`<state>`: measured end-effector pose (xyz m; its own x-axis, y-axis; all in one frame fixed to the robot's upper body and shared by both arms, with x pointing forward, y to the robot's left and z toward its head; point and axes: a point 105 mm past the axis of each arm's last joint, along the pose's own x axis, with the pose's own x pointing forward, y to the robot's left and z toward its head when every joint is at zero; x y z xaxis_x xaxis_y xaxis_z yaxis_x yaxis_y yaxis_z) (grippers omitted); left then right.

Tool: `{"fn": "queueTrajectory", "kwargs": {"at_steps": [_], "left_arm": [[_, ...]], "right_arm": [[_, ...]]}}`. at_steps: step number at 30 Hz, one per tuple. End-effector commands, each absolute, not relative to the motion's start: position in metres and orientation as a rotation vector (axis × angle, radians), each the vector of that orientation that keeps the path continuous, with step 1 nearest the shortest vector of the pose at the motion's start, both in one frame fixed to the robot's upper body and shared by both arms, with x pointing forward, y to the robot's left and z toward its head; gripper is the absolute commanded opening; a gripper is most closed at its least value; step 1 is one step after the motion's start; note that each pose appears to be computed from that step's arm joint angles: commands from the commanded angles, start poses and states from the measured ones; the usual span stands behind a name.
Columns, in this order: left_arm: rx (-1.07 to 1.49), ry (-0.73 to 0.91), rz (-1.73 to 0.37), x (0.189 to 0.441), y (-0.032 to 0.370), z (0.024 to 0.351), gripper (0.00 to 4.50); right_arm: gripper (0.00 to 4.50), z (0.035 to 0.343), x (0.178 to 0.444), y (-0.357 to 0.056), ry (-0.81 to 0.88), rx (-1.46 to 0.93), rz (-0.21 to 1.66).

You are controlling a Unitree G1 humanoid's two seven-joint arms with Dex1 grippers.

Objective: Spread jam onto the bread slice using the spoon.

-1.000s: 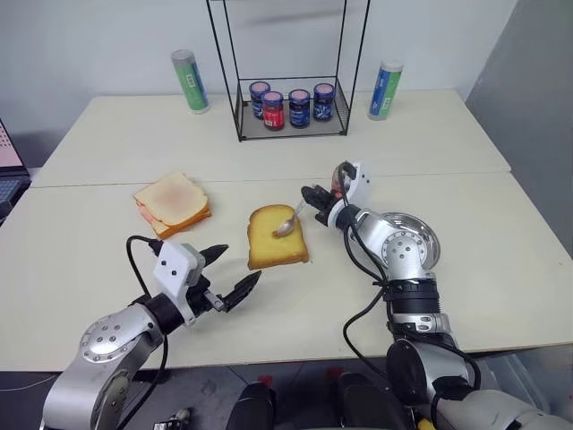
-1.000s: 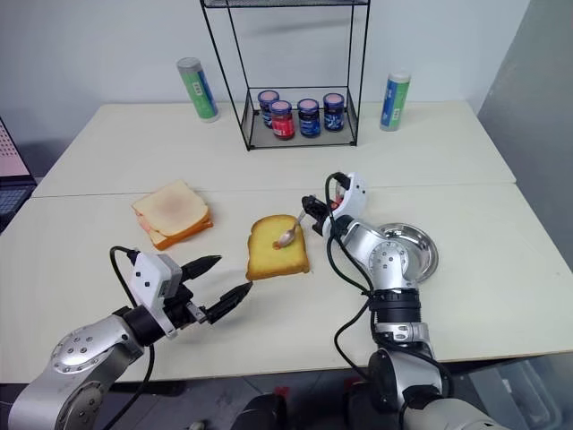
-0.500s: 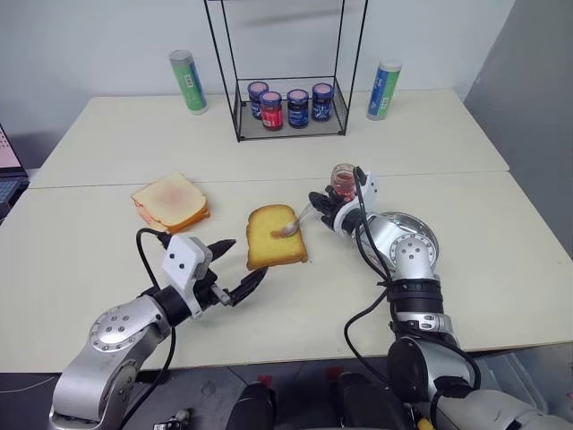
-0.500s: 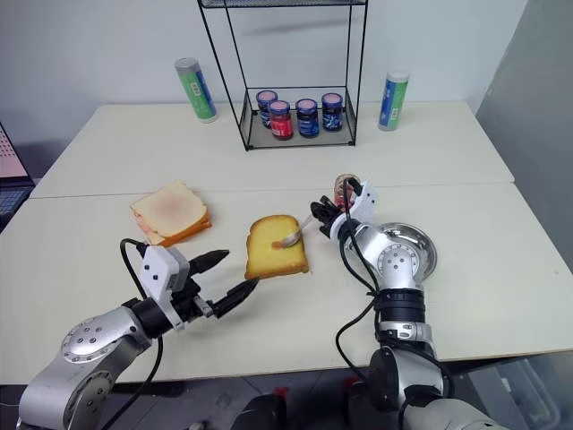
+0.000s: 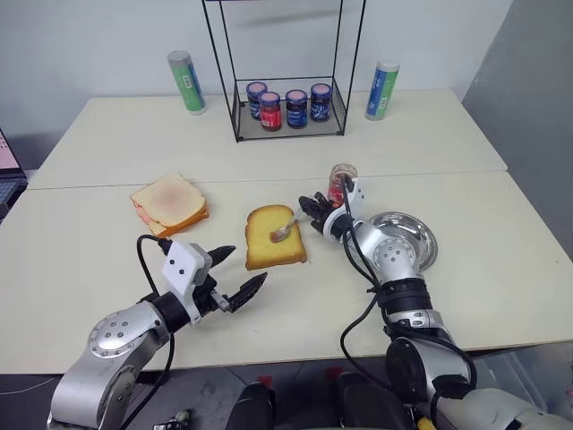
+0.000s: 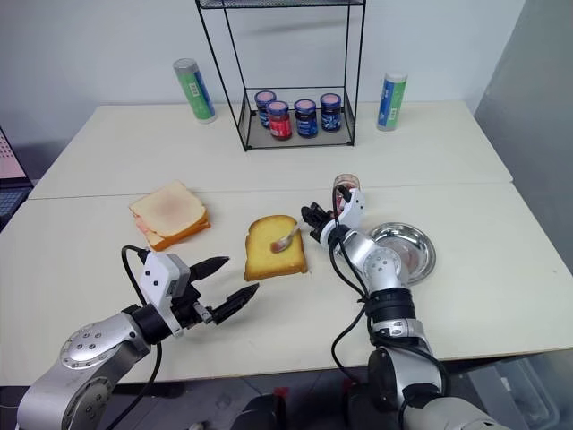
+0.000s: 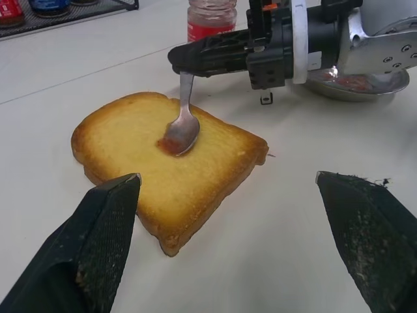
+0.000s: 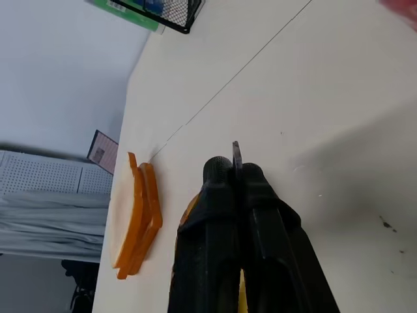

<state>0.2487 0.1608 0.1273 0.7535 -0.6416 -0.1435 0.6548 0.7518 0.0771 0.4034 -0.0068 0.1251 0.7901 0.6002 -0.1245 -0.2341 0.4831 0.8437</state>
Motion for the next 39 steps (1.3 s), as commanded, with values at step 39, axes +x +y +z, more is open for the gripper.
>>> {"fn": "queueTrajectory", "kwargs": {"at_steps": [39], "left_arm": [[0.157, 0.054, -0.728, 0.248, 0.156, 0.14, 4.5]], "right_arm": [[0.07, 0.166, 0.379, 0.056, 0.328, 0.833, 0.81]]}}
